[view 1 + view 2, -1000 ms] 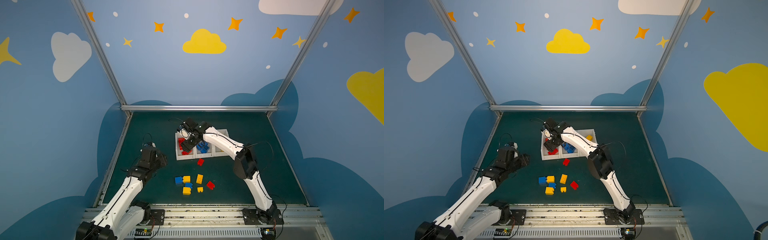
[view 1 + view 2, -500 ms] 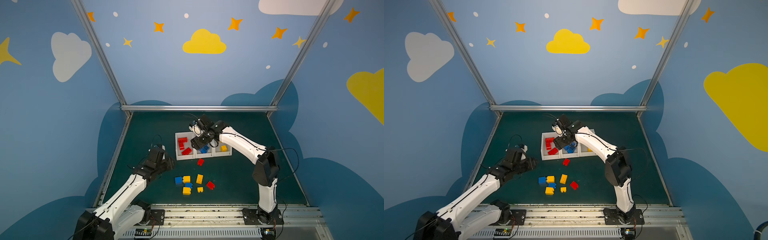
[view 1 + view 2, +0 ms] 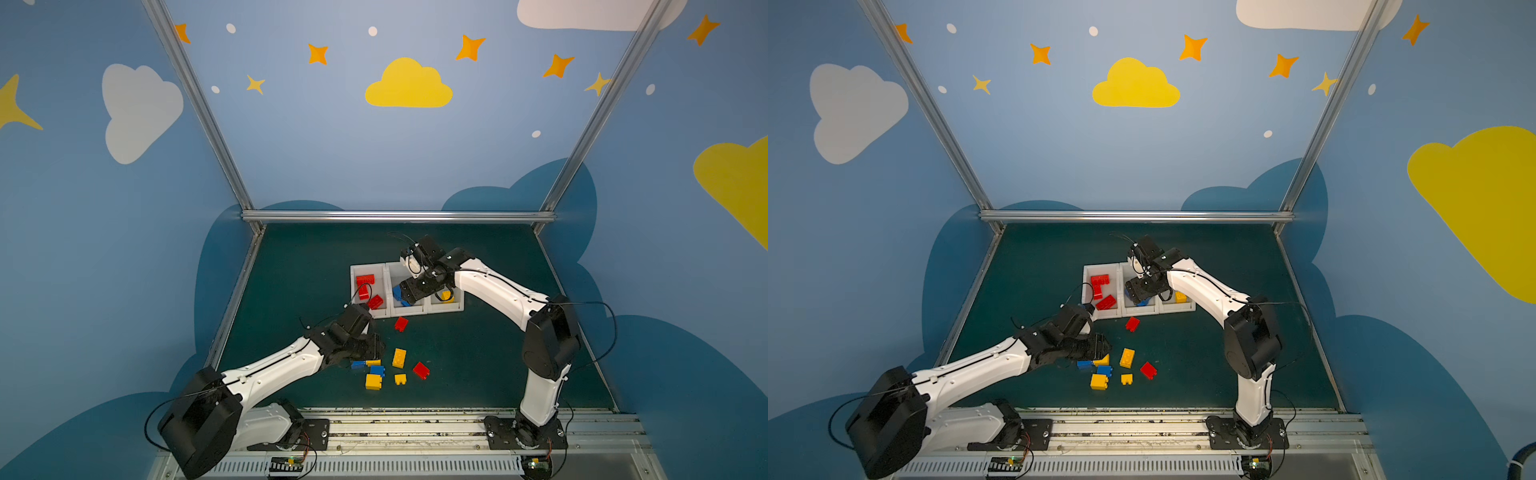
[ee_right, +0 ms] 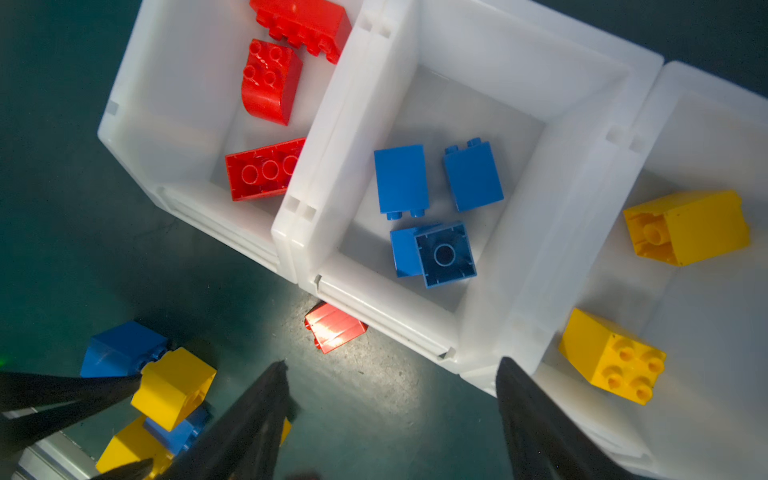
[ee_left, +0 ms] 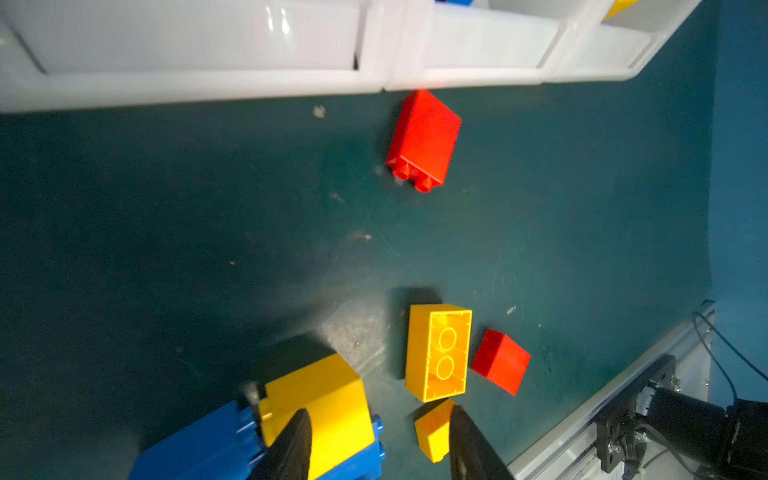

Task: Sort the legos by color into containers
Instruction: 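Withdraw the right gripper over the bin while the left gripper moves to the pile, then lower the left gripper and close it on a yellow brick in the pile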

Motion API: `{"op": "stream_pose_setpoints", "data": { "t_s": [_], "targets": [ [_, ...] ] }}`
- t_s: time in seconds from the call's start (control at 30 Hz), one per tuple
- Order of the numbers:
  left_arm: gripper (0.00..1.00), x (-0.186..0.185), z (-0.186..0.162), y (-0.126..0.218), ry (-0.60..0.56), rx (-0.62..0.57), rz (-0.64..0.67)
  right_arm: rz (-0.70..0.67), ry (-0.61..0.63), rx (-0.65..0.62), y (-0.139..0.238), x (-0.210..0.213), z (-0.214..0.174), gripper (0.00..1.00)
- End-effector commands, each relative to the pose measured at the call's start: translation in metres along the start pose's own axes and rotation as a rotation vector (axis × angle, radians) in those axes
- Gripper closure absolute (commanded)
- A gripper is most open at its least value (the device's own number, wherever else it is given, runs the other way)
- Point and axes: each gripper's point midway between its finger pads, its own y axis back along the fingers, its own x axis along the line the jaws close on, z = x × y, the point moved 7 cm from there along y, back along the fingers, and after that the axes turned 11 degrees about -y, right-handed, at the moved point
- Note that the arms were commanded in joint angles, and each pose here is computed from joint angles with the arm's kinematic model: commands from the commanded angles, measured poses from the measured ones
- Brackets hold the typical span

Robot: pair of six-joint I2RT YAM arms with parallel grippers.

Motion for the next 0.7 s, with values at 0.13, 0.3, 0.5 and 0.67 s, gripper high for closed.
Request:
{"op": "stream_pose_setpoints", "data": {
  "t_s": [0.13, 0.3, 0.5, 0.67],
  "targets": [
    [0.46, 0.000, -0.006, 0.001, 0.032, 0.046, 0.035, 0.019, -0.027, -0.050, 0.014, -0.002, 0.001, 0.21],
    [0.46, 0.004, -0.015, 0.004, 0.040, 0.073, 0.064, 0.020, -0.030, -0.044, 0.011, -0.003, 0.000, 0.21],
    [0.46, 0.010, -0.025, 0.007, 0.056, 0.102, 0.089, 0.025, -0.037, -0.041, 0.009, -0.003, 0.000, 0.21],
    [0.46, 0.015, -0.032, 0.007, 0.060, 0.121, 0.112, 0.029, -0.041, -0.032, 0.005, -0.003, 0.000, 0.21]
  ]
}}
